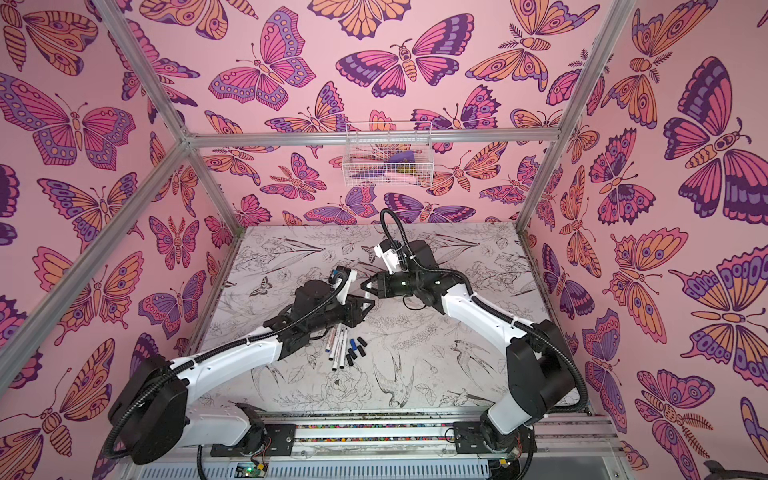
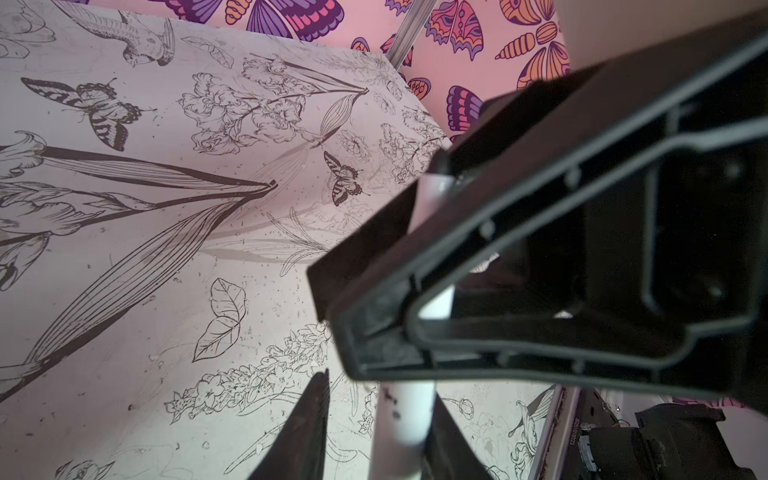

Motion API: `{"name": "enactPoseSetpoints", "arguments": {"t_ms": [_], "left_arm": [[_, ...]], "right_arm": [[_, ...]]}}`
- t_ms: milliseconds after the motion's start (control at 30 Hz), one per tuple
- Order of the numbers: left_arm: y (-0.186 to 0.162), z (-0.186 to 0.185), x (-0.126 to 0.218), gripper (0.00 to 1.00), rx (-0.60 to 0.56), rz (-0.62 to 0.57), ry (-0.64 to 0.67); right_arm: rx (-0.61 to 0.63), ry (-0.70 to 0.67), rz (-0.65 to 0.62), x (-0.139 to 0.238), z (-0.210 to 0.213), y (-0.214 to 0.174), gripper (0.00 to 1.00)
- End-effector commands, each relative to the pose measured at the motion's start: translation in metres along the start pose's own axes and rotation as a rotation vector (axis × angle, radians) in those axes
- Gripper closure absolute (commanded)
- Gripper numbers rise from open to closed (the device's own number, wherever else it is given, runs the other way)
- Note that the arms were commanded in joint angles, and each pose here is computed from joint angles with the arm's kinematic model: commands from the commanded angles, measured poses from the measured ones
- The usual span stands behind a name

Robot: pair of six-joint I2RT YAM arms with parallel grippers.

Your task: Insert the pens into the pen caps

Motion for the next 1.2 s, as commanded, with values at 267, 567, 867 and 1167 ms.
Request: {"name": "enactPoseSetpoints", "arguments": {"t_ms": [267, 567, 867, 1167], "left_arm": [[0.01, -0.002, -0.007, 0.66, 0.016, -0.018, -0.027], [0.01, -0.004, -0.005, 0.64, 0.016, -0.017, -0.038], [0.014, -0.006, -0.003, 0.63, 0.018, -0.027, -0.044], [0.011, -0.005, -0.009, 0.71, 0.027, -0.004, -0.063]], "right_arm": [[0.045, 0.0, 0.032, 0.008, 0.007, -0.008, 0.98], [0.045, -0.026, 0.031, 0.009, 0.004, -0.01, 0.99], [0.059, -0.098, 0.023, 0.011, -0.002, -0.011, 0.99], [0.065, -0.08, 0.012, 0.015, 0.003, -0.01, 0.99]]}}
Point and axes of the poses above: each gripper's point midway between its finger pads, its own x axis back along the fingers, its own z axis along the line the jaws close on, y = z × x, the point moved 9 cm from there along x, back along the fingers, and after that the axes turned 8 degrees about -x, right-handed, at the moved point
